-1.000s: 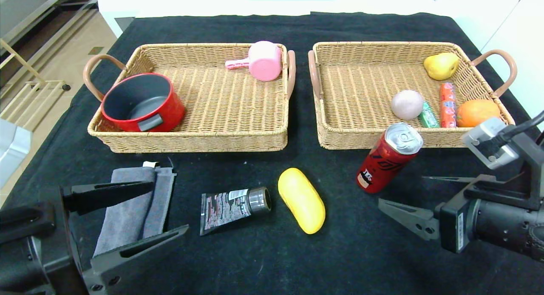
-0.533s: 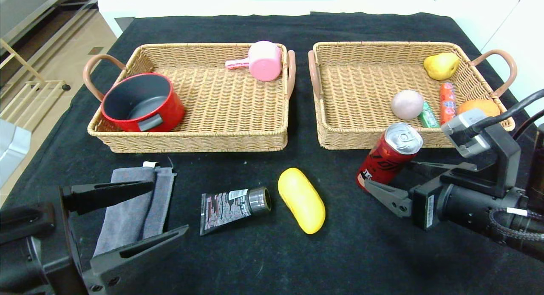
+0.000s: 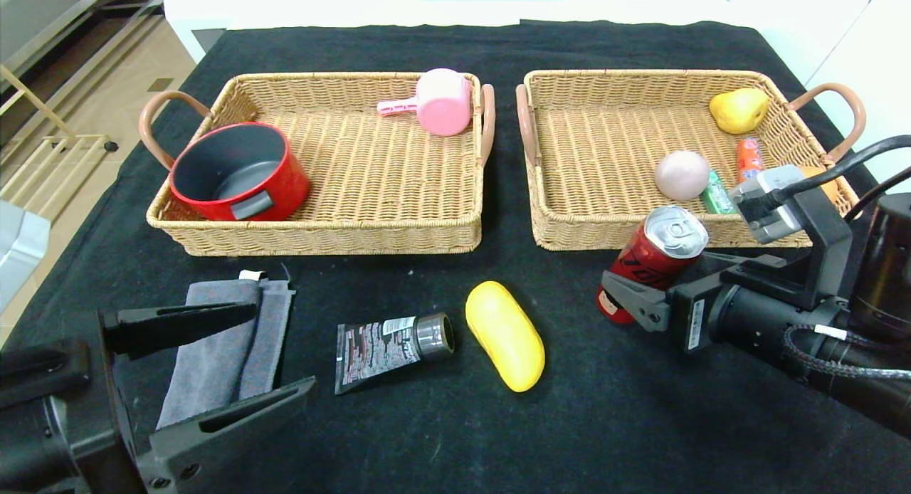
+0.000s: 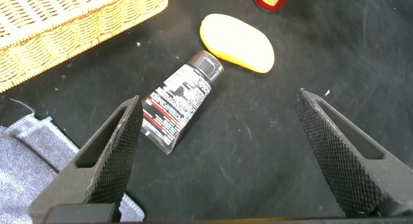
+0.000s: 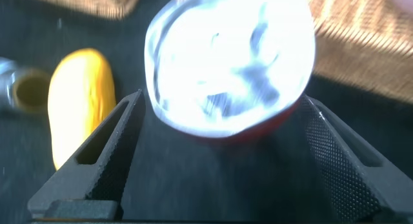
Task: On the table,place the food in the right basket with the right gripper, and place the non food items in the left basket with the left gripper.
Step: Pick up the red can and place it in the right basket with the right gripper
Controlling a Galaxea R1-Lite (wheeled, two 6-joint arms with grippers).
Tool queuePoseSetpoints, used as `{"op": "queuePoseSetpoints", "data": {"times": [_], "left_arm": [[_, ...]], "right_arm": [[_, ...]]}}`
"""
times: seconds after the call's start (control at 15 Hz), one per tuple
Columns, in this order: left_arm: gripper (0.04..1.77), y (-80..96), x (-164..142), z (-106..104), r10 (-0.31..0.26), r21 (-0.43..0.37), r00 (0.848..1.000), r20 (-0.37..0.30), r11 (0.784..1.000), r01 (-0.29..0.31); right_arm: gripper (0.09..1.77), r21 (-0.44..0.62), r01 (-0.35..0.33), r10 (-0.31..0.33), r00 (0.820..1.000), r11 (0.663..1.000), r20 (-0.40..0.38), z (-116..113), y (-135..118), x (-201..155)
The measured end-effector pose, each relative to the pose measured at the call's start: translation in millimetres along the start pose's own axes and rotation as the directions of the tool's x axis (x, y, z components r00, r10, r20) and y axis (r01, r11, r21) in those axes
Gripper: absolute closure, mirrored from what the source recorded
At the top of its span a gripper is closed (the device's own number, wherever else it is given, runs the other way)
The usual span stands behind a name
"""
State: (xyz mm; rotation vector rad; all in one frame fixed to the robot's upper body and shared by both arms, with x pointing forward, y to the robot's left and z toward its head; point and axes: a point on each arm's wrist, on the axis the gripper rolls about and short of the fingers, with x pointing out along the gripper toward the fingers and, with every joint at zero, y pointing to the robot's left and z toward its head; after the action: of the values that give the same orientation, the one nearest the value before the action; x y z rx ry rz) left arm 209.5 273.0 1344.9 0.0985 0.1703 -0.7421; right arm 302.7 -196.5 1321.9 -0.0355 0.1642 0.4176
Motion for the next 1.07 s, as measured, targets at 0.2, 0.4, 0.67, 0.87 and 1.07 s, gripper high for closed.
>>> {"op": "queuePoseSetpoints", "data": {"times": [0.2,0.4,0.67,0.87,1.07], "left_arm": [[0.09,0.0,0.0,0.0,0.000,0.000,1.000,0.000,1.000,0.000],[0.09,0.0,0.0,0.0,0.000,0.000,1.000,0.000,1.000,0.000],[0.09,0.0,0.0,0.0,0.000,0.001,1.000,0.000,1.000,0.000],[0.09,-0.1,0.0,0.0,0.000,0.002,1.000,0.000,1.000,0.000],[0.09,0.0,0.0,-0.1,0.000,0.002,1.000,-0.001,1.000,0.000]], "right_arm": [[0.15,0.007,0.005,-0.005,1.000,1.000,0.025,0.3,0.8,4.9],[0.15,0.012,0.028,-0.029,0.999,1.000,0.045,0.1,0.9,10.1],[0.15,0.013,0.044,-0.045,0.998,0.999,0.042,-3.7,-1.1,15.8],[0.32,0.015,0.059,-0.060,0.998,0.998,0.034,-5.5,-2.8,19.1],[0.77,0.015,0.069,-0.069,0.997,0.998,0.028,-7.3,-4.7,22.0]]}}
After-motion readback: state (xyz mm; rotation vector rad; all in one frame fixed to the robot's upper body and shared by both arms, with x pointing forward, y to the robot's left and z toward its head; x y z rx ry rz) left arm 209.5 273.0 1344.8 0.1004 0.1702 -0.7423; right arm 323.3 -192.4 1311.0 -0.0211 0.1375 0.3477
